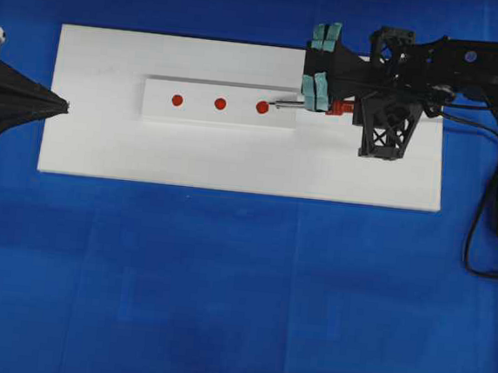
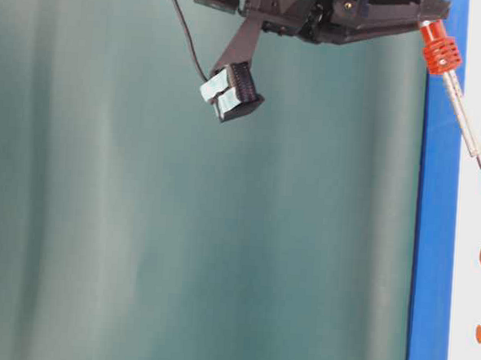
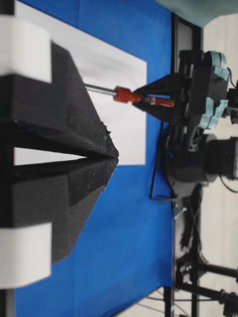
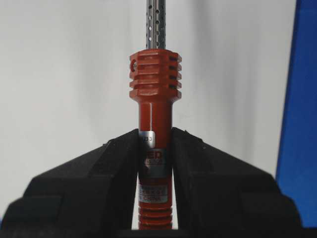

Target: Touch the tip of the soldering iron to the mark.

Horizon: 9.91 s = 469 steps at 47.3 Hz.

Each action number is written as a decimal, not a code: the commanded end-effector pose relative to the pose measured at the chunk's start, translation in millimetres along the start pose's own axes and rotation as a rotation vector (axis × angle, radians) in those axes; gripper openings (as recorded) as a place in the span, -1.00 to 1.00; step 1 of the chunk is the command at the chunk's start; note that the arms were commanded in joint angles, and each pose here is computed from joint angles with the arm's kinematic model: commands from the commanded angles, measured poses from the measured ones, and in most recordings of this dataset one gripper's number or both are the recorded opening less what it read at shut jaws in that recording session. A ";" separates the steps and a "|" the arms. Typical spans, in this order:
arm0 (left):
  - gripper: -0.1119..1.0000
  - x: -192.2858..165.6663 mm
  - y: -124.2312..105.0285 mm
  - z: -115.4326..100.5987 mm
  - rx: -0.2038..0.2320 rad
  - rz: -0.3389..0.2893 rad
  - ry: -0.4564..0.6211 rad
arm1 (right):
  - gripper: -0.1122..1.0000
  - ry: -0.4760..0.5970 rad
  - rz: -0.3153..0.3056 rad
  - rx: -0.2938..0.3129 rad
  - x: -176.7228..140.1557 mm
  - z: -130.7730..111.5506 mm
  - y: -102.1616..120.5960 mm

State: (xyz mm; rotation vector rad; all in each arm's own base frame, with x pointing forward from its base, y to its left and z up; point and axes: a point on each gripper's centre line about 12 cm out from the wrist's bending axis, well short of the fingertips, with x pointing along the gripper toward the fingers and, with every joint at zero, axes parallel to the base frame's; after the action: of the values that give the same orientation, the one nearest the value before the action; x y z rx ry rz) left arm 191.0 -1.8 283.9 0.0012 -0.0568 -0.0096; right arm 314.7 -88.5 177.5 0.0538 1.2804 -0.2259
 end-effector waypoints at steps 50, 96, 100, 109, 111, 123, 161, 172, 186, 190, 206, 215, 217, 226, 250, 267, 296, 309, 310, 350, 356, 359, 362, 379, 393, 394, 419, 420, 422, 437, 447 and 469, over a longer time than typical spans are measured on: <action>-0.75 1.3 -0.3 5.2 0.004 -0.002 -0.020 | -0.68 -0.011 0.009 0.004 -2.8 5.9 1.4; -0.76 1.3 -0.3 5.2 0.008 -0.002 -0.020 | -0.68 -0.094 -0.016 0.029 -108.2 32.8 -10.0; -0.76 1.3 -0.6 5.2 0.007 -0.003 -0.020 | -0.68 -0.101 -0.019 0.031 -121.2 33.8 -11.8; -0.75 1.5 -0.6 4.9 0.007 -0.003 -0.018 | -0.68 -0.095 -0.019 0.033 -125.3 31.7 -11.5; -0.76 1.5 -0.6 4.9 0.007 -0.003 -0.018 | -0.68 -0.098 -0.019 0.031 -125.9 31.8 -11.1; -0.76 1.5 -0.6 4.9 0.001 -0.003 -0.018 | -0.68 -0.098 -0.009 0.028 -126.1 32.0 -6.5; -0.76 1.4 -0.6 7.3 0.001 -0.003 -0.038 | -0.68 -0.092 0.147 0.030 -138.4 7.9 136.7; -0.76 1.2 -0.3 7.8 0.000 -0.002 -0.041 | -0.68 -0.099 0.142 0.046 -139.4 4.2 150.8; -0.75 1.1 -0.6 8.5 -0.005 -0.004 -0.048 | -0.68 -0.184 0.191 0.040 -127.8 35.2 170.3; -0.76 1.1 -0.6 9.9 -0.005 -0.004 -0.060 | -0.68 -0.193 0.195 0.041 -124.4 48.4 177.0; -0.76 1.2 -0.6 10.7 -0.005 -0.003 -0.067 | -0.68 -0.192 0.184 0.074 -112.7 97.4 191.4; -0.76 1.0 -0.3 11.4 -0.003 -0.002 -0.072 | -0.68 -0.181 0.177 0.082 -102.9 104.2 193.7; -0.75 0.7 -0.6 11.9 -0.003 -0.004 -0.075 | -0.68 -0.181 0.176 0.083 -101.4 104.8 193.6; -0.76 0.7 -0.6 11.9 -0.003 -0.004 -0.075 | -0.68 -0.160 0.167 0.079 -76.1 103.0 196.0; -0.76 0.6 0.5 12.0 -0.001 0.002 -0.080 | -0.68 -0.231 0.259 0.071 21.5 82.2 215.2; -0.76 0.7 4.6 11.7 0.001 0.024 -0.078 | -0.68 -0.226 0.291 0.080 53.6 73.3 227.1; -0.75 -0.3 4.9 6.4 -0.001 0.025 -0.063 | -0.30 -0.170 0.263 0.136 56.8 69.6 219.3; -0.75 -0.6 4.9 6.7 -0.001 0.025 -0.064 | 0.93 -0.179 0.252 0.118 41.8 71.7 216.2; -0.76 -0.6 5.0 6.7 -0.002 0.026 -0.064 | 0.92 -0.182 0.251 0.116 39.3 72.0 215.5; -0.75 -1.5 4.6 9.5 -0.002 0.024 -0.075 | 0.87 -0.306 0.089 0.136 -152.4 75.5 122.9; -0.75 -2.2 4.9 10.2 -0.002 0.025 -0.078 | 0.87 -0.320 0.051 0.150 -155.7 71.5 90.8; -0.76 -2.9 4.5 11.1 -0.002 0.024 -0.083 | 0.87 -0.322 0.031 0.165 -156.1 66.8 75.4; -0.76 -3.6 4.6 11.7 -0.004 0.024 -0.084 | 0.87 -0.327 0.015 0.181 -157.4 61.2 61.0; -0.76 -4.5 4.5 10.4 -0.002 0.024 -0.074 | 0.87 -0.493 0.034 0.232 -194.3 -4.4 28.6; -0.76 -4.6 4.8 9.6 -0.002 0.025 -0.071 | 0.86 -0.674 0.065 0.231 -208.5 -79.1 17.1; -0.75 -4.4 4.9 9.3 -0.004 0.026 -0.069 | 0.86 -0.685 0.066 0.228 -208.1 -83.4 16.7; -0.75 -5.0 4.5 4.7 -0.001 0.024 -0.048 | 0.83 -0.839 0.077 0.157 -149.2 -140.7 18.9; -0.75 -4.8 4.6 4.0 -0.003 0.024 -0.043 | 0.82 -0.839 0.079 0.154 -148.1 -140.4 19.6; -0.75 -4.8 4.8 3.5 -0.001 0.026 -0.038 | 0.80 -0.837 0.080 0.152 -145.4 -139.5 20.2; -0.75 -4.8 4.5 0.3 -0.003 0.024 -0.015 | 0.76 -0.838 0.083 0.148 -144.0 -137.6 21.1; -0.75 -5.0 4.6 0.6 -0.005 0.024 -0.017 | 0.76 -0.835 0.083 0.147 -143.1 -137.7 21.4; -0.75 -4.7 4.5 0.9 -0.002 0.024 -0.017 | 0.76 -0.834 0.083 0.146 -142.9 -137.6 21.5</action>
State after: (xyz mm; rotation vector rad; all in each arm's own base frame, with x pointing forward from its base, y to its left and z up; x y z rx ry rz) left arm 185.1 2.8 280.3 -0.0026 -0.0614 0.0148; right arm 147.6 -25.2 268.6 0.1278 0.4354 -0.2379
